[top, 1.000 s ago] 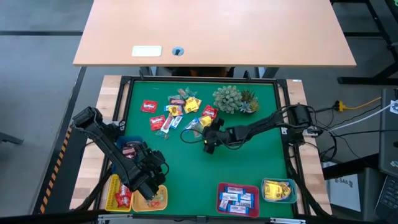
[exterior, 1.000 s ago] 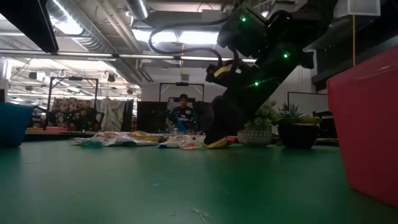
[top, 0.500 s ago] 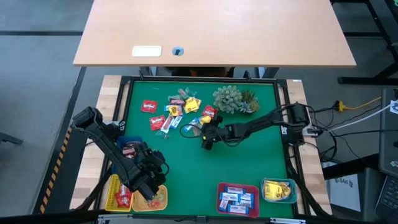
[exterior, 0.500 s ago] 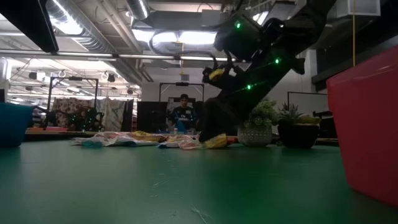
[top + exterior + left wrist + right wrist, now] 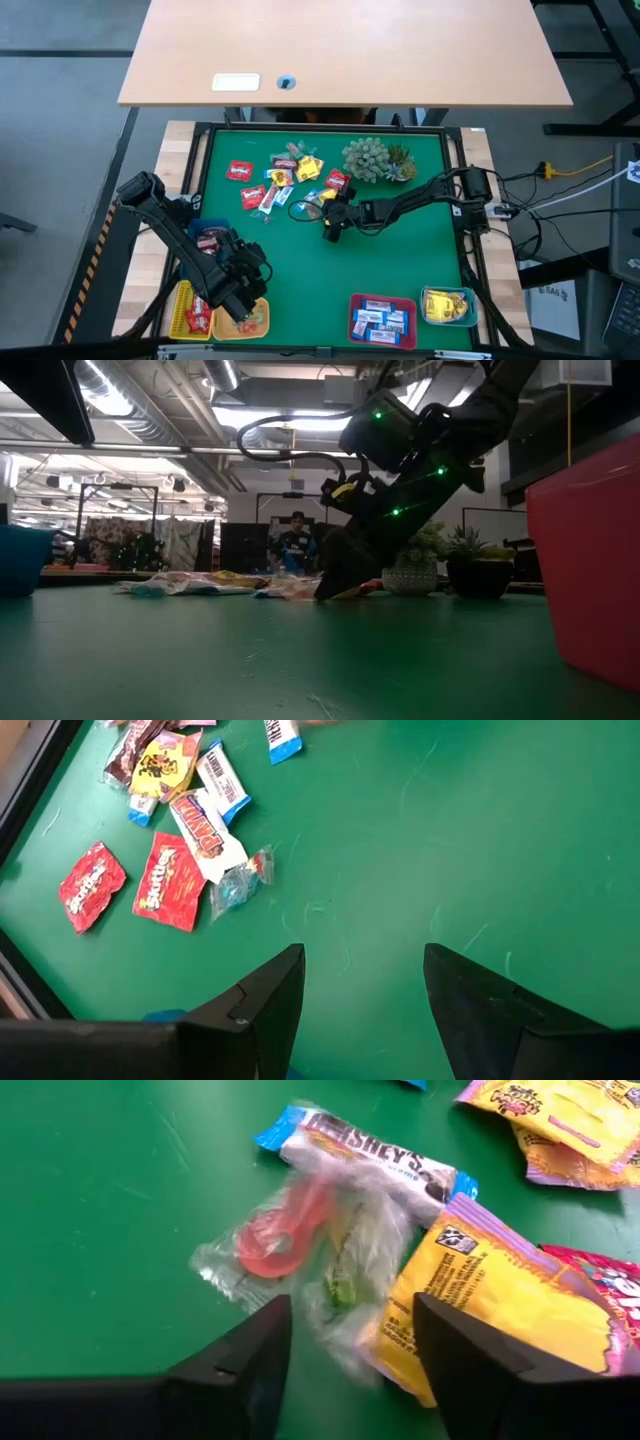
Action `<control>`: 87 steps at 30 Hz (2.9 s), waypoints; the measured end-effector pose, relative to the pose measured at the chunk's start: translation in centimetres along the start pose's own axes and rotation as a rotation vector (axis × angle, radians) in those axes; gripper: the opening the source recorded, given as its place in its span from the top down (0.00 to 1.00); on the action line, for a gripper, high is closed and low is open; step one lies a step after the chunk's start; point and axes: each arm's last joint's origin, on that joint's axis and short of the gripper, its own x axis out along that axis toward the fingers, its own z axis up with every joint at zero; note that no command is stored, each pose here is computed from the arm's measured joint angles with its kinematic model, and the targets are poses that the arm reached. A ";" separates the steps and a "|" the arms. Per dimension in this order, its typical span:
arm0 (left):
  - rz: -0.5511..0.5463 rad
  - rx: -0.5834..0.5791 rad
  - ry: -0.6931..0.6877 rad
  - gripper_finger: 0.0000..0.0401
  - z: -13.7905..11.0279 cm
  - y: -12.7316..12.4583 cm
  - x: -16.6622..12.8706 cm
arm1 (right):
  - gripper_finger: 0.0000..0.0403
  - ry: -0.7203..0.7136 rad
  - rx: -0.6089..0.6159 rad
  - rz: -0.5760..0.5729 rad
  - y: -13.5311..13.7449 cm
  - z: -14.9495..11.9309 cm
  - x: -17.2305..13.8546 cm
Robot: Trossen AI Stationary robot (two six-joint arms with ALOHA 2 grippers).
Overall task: Sort candy
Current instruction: Put the transparent candy into the orange bin
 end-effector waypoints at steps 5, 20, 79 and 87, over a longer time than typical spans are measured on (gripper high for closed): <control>-0.002 -0.001 0.000 0.52 0.0 0.0 0.0 | 0.64 0.002 -0.002 0.002 0.0 0.0 0.0; -0.007 -0.005 -0.001 0.52 0.0 -0.1 0.0 | 0.99 0.008 -0.021 0.066 0.2 0.0 -0.1; 0.064 0.183 0.029 0.52 2.9 1.2 2.2 | 1.00 -0.660 -0.008 0.812 19.2 6.3 -14.2; 0.112 0.261 0.067 0.52 3.8 2.1 3.0 | 1.00 -0.647 -0.041 0.814 23.2 7.6 -11.2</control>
